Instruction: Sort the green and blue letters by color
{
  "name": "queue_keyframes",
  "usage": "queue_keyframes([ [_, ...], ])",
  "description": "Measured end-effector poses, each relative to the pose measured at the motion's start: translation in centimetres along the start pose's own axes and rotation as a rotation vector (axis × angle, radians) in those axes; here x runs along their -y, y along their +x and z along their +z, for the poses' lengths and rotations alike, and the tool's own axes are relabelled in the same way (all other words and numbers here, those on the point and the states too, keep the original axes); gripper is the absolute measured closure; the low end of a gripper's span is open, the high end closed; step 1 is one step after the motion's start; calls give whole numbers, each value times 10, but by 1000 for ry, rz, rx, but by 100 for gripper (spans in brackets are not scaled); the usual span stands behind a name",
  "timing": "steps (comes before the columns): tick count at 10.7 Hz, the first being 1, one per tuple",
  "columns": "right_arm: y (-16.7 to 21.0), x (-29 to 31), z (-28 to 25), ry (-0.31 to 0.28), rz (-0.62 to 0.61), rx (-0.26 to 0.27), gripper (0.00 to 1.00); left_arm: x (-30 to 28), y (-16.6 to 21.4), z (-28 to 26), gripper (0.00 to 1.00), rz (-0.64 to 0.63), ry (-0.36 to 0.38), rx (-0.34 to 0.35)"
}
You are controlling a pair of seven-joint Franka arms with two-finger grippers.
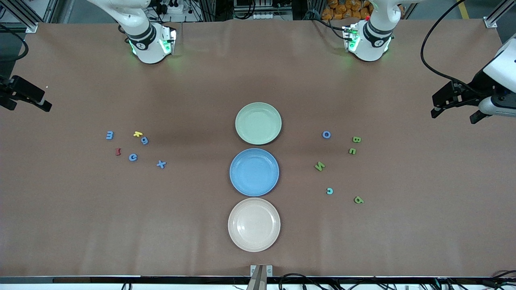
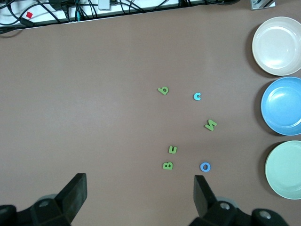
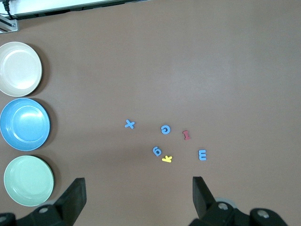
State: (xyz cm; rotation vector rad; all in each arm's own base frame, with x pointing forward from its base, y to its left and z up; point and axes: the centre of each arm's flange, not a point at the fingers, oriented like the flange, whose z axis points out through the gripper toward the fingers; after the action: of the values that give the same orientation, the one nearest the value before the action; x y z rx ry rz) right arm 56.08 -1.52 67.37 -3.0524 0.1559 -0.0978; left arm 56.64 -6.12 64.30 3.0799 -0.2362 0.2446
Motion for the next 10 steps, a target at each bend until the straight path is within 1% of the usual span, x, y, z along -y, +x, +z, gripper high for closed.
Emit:
queue_keyframes([
  [7,-2,0,-5,0,-1,-11,0,1,0,0,0,-2,0,0],
  [9,-3,8,-5,-8,-16,-10,0,13,-1,2,0,-24,0,6],
  [10,-4,10,-4,-13,-20,-5,0,21,-1,8,0,-39,-1,20],
])
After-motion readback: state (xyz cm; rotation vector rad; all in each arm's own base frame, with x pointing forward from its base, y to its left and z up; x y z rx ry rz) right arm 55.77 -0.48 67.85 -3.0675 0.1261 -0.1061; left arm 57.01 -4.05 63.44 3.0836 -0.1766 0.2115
